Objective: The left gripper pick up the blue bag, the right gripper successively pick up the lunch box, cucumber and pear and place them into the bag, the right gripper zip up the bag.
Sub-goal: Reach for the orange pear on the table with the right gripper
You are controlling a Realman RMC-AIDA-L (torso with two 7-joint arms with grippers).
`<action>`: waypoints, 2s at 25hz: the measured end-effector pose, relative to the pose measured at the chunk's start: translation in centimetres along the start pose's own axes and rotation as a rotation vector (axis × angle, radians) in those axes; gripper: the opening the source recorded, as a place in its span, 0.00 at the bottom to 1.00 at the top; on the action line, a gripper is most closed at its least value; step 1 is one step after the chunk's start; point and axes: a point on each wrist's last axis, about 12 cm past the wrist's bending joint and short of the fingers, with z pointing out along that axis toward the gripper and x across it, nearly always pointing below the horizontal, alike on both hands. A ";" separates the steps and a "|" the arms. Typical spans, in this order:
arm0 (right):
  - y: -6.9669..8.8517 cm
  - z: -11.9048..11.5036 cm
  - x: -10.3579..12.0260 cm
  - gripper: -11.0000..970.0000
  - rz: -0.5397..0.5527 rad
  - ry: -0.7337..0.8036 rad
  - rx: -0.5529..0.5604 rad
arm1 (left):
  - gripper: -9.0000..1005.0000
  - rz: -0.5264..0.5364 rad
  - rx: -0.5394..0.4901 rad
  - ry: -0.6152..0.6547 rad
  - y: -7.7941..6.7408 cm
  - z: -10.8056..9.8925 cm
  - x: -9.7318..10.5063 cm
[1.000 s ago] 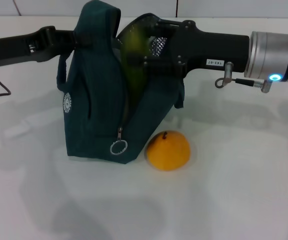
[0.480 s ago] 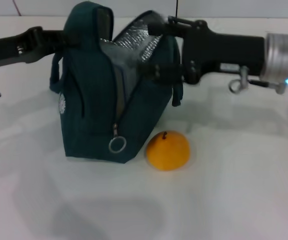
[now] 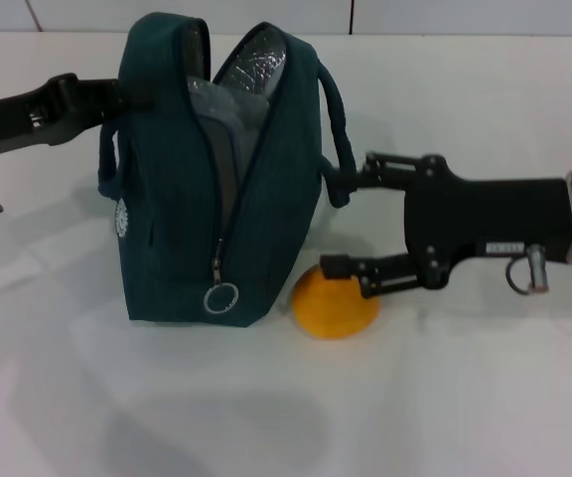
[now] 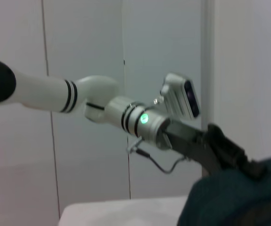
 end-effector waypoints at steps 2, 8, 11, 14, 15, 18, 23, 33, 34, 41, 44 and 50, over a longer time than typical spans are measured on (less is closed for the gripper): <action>0.1 -0.1 0.7 0.89 0.014 0.027 0.008 | 0.06 0.000 0.000 -0.001 0.0 0.0 0.0; 0.1 0.1 2.9 0.88 0.070 0.096 0.029 | 0.06 0.002 0.001 -0.001 0.0 0.1 -0.1; 0.3 0.3 3.6 0.88 0.076 0.117 0.032 | 0.06 0.005 0.002 0.000 0.0 0.2 -0.1; 0.4 0.8 4.0 0.87 0.071 0.137 0.022 | 0.06 0.007 0.002 -0.001 0.0 0.2 -0.1; 0.5 0.9 4.1 0.87 0.068 0.145 0.020 | 0.06 0.007 0.002 -0.001 0.0 0.2 -0.1; 0.5 1.3 4.5 0.87 0.066 0.163 0.024 | 0.06 0.008 0.004 0.000 -0.1 0.3 -0.1; 0.7 1.8 4.8 0.86 0.063 0.144 0.022 | 0.06 0.009 0.010 0.005 -0.2 0.6 -0.1; -0.6 2.8 4.6 0.85 0.084 0.138 0.039 | 0.06 0.013 0.014 0.007 -0.2 0.8 -0.1; -0.7 2.9 4.6 0.85 0.087 0.141 0.037 | 0.06 0.014 0.014 0.007 -0.2 0.8 -0.1; -0.8 3.2 4.6 0.80 0.082 0.155 0.029 | 0.06 0.020 0.013 0.001 -0.2 0.8 0.0; -0.8 3.3 4.6 0.68 0.081 0.156 0.029 | 0.06 0.019 0.011 -0.001 -0.1 0.8 -0.1; -1.0 3.2 4.6 0.54 0.078 0.162 0.042 | 0.06 0.020 0.002 -0.011 0.0 0.9 -0.2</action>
